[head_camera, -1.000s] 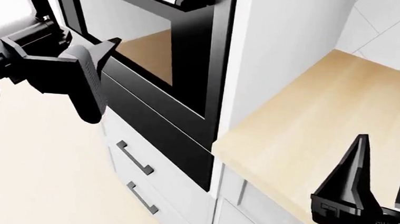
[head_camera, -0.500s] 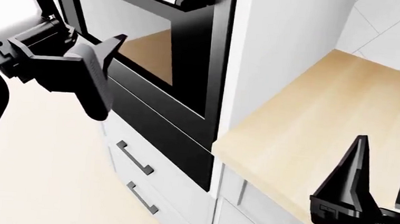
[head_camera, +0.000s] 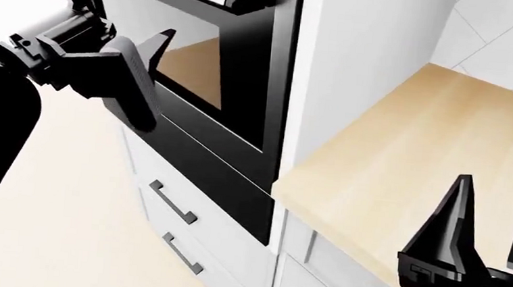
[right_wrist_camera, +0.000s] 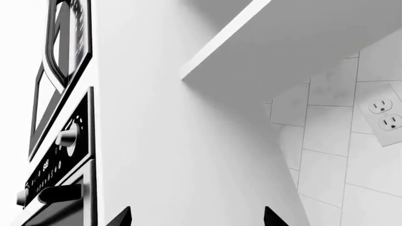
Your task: Open the oven door
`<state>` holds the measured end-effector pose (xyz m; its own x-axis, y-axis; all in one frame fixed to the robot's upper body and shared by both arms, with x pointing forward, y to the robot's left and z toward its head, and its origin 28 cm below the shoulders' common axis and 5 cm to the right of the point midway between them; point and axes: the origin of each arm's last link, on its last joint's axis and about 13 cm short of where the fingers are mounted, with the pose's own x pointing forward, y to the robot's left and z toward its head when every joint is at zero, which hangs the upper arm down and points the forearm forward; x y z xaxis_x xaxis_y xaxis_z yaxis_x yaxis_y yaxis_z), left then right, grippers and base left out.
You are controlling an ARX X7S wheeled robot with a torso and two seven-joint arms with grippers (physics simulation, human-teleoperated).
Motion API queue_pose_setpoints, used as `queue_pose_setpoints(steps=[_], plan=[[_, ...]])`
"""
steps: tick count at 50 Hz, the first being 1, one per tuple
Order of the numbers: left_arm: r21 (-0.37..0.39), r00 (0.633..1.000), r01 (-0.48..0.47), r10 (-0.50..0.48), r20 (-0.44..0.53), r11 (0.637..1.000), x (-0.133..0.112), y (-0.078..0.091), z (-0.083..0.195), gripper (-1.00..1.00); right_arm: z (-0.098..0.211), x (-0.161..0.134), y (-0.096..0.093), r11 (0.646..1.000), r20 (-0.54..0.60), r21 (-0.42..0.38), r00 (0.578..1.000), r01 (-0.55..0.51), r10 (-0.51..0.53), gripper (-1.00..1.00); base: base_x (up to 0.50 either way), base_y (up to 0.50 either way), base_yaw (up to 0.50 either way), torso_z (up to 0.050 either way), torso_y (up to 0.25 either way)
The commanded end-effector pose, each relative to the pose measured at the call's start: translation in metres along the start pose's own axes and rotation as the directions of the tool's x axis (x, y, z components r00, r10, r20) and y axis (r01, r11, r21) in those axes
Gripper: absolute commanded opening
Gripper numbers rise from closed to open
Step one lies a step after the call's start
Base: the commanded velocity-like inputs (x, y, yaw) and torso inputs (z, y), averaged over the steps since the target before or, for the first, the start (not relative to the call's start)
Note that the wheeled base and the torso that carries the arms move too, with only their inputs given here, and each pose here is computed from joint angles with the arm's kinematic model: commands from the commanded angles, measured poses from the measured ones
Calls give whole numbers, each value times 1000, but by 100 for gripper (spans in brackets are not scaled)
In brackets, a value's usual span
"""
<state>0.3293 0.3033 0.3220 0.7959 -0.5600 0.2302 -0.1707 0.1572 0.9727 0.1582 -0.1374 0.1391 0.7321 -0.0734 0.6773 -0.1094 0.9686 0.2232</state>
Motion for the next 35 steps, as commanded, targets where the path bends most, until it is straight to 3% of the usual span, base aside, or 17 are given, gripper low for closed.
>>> queue_pose_setpoints(steps=[1, 35], plan=[[-29, 999, 2, -2, 32, 1000, 11, -7, -3, 100, 0, 0, 0, 1000, 0, 1, 1000, -1, 1, 100, 0, 0, 0, 0, 0], [57, 983, 139, -145, 110, 989, 39, 14, -28, 100, -1, 0, 0, 1000, -2, 1, 1000, -2, 2, 100, 0, 0, 0, 0, 0]])
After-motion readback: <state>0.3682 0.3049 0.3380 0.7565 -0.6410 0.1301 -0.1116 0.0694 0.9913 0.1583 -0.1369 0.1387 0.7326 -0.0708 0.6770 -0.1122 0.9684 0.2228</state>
